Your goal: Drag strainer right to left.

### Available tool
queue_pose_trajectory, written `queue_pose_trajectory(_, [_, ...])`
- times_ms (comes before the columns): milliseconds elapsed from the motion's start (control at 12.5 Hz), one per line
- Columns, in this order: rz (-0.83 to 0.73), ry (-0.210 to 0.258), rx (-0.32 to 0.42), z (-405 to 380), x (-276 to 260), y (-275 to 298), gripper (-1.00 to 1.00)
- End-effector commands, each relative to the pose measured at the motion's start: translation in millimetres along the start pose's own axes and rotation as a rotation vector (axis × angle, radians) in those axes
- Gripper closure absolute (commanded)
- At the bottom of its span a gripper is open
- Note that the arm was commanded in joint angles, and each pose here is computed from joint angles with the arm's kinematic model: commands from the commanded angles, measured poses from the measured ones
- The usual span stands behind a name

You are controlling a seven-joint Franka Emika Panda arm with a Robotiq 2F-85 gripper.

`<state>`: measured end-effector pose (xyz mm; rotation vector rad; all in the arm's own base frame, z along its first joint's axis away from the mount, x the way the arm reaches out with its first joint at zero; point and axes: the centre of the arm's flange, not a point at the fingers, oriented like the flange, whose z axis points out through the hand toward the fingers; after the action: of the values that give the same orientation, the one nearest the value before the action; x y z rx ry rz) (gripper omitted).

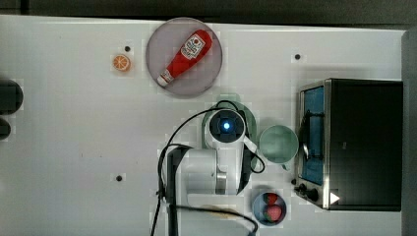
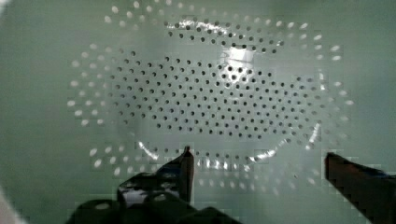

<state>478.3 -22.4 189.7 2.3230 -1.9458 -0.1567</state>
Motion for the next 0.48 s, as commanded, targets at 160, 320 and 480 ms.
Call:
queue_pose_trajectory(160, [0.108, 0.002, 0.073, 21.5, -8.6, -13.5, -1.00])
queue_pose_trajectory(320, [0.166, -0.004, 0.071, 27.4, -22.8, -14.2, -1.00])
queue_pose_trajectory(480, [0.154, -0.007, 0.064, 29.8, -40.9, -14.1, -1.00])
